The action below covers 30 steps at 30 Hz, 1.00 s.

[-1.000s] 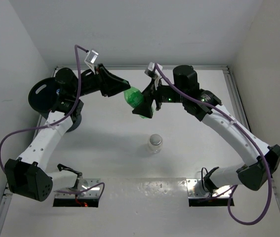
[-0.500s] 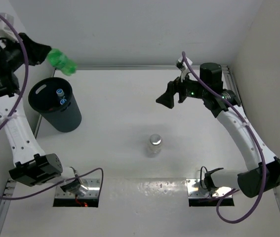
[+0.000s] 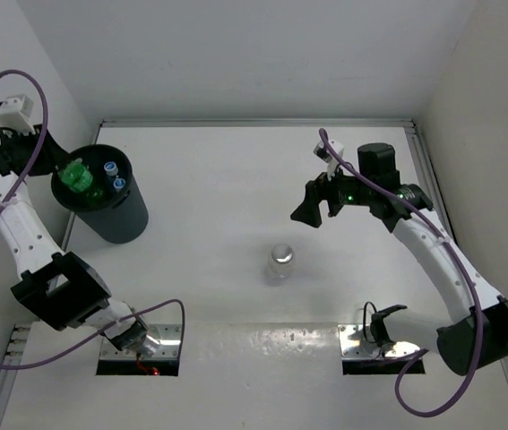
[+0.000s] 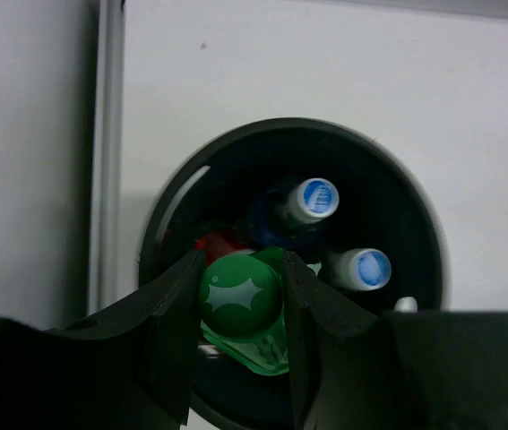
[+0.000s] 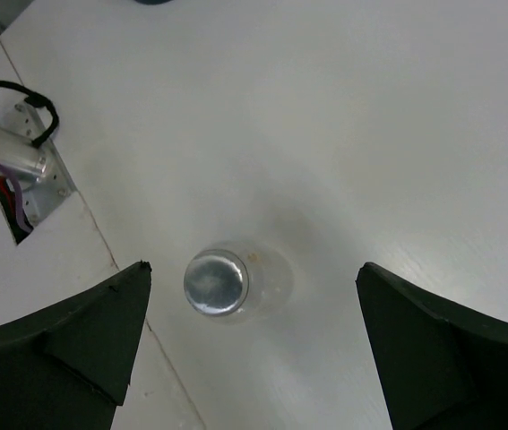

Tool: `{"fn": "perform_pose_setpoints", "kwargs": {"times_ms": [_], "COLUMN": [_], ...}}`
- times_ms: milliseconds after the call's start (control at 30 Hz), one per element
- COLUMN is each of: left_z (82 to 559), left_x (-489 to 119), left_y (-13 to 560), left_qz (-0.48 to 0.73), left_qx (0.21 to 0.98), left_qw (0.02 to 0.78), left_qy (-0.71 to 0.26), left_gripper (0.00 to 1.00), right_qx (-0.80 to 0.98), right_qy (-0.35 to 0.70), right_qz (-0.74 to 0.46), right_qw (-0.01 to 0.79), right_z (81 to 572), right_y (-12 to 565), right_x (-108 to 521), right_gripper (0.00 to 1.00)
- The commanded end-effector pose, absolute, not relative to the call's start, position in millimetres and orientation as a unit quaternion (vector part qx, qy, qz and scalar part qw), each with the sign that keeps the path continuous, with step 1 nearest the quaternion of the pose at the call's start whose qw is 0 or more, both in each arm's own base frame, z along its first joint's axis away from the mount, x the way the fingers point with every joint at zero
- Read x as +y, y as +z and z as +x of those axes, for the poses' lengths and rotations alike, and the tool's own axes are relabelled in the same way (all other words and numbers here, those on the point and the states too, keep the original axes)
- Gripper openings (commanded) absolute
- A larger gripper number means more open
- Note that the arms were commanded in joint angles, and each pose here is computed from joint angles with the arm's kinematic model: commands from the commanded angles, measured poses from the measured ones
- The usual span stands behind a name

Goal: Put the plastic bottles in the bin

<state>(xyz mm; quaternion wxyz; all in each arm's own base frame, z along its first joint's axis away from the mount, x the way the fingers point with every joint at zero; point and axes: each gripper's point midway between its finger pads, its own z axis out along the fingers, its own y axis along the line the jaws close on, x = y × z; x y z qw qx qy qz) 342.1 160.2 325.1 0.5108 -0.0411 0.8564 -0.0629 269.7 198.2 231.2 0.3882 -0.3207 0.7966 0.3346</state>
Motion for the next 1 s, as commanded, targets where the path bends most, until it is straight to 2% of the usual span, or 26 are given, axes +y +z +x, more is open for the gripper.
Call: {"fn": "perform_pose_setpoints", "kwargs": {"times_ms": [0, 267, 433, 500, 567, 633, 733, 800, 867, 967], "left_z": [333, 337, 337, 341, 337, 338, 337, 333, 327, 325], "left_x": [165, 164, 158, 158, 151, 141, 124, 120, 111, 97], "left_y": [295, 235, 227, 234, 240, 254, 267, 279, 301, 336], "left_qz": [-0.019, -0.017, -0.004, 0.007, 0.02, 0.039, 0.065, 0.068, 0.081, 0.095], "left_qx": [0.872, 0.886, 0.865, 0.852, 0.84, 0.824, 0.806, 0.795, 0.775, 0.751], "left_qw": [0.487, 0.461, 0.501, 0.524, 0.542, 0.565, 0.585, 0.599, 0.618, 0.637], "left_qy": [-0.042, -0.053, -0.029, -0.009, -0.005, -0.016, -0.055, -0.075, -0.107, -0.145], "left_gripper": [0.0, 0.0, 0.01, 0.11, 0.31, 0.59, 0.72, 0.75, 0.85, 0.88], "right_qx": [0.789, 0.788, 0.792, 0.792, 0.793, 0.793, 0.789, 0.788, 0.781, 0.769], "right_qy": [0.327, 0.308, 0.305, 0.305, 0.308, 0.308, 0.309, 0.311, 0.314, 0.329], "right_qz": [-0.329, -0.351, -0.354, -0.353, -0.352, -0.353, -0.359, -0.364, -0.378, -0.399], "right_qw": [0.403, 0.4, 0.393, 0.394, 0.39, 0.39, 0.391, 0.387, 0.386, 0.377], "right_z": [268, 265, 267, 267, 267, 267, 264, 259, 253, 238], "right_y": [228, 209, 199, 198, 196, 197, 199, 200, 200, 198], "right_x": [194, 189, 187, 187, 188, 189, 188, 188, 188, 190], "right_gripper": [0.95, 0.95, 0.95, 0.95, 0.95, 0.95, 0.95, 0.95, 0.95, 0.95]}}
